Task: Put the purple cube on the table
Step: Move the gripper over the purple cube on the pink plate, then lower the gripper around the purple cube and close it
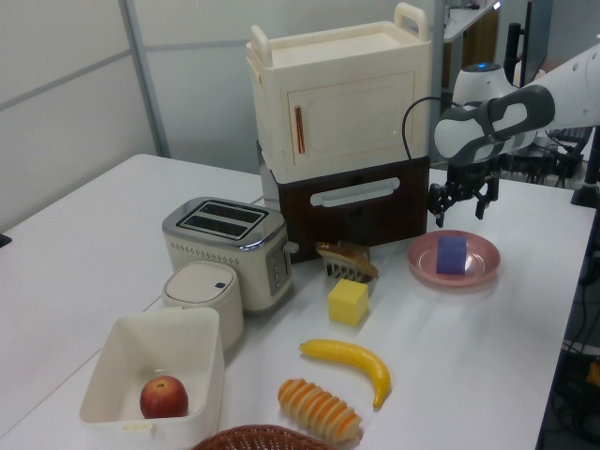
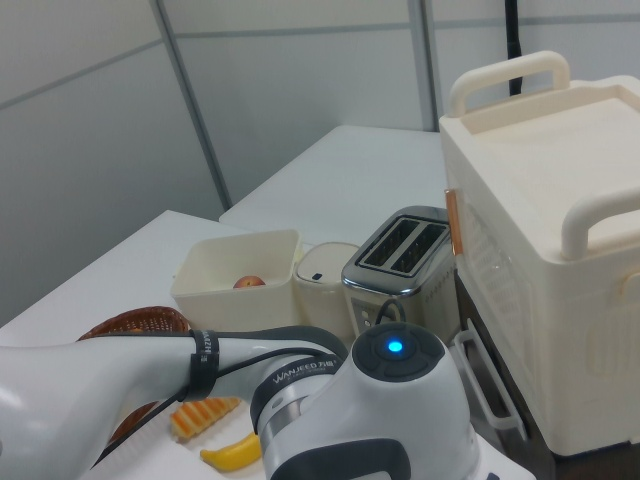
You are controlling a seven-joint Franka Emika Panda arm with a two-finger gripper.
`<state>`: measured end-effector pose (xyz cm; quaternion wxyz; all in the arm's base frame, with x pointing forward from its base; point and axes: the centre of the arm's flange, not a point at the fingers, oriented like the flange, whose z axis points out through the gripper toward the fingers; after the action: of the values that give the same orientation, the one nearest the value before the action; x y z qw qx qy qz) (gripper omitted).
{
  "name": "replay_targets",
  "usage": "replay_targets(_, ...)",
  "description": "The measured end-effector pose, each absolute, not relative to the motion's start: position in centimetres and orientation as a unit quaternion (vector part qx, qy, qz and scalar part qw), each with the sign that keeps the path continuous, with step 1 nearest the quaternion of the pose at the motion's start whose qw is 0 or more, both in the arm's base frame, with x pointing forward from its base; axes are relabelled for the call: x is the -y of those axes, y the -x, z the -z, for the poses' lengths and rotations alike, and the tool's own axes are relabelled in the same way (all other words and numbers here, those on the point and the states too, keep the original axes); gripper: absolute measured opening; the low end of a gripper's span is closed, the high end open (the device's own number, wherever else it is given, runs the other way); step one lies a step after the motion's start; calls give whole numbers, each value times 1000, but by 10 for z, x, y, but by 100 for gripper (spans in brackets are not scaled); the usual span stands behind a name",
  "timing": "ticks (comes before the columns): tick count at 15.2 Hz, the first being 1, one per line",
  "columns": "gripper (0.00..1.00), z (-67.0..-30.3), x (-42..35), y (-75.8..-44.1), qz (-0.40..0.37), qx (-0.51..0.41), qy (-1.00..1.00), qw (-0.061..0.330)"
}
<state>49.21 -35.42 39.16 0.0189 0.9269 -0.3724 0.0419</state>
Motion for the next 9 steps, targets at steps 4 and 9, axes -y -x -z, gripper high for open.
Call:
replay_targets(4, 100, -392, 350, -495, -43, 410, -911, 15)
replay_targets(9, 100, -378, 341, -496, -53, 486, -872, 10)
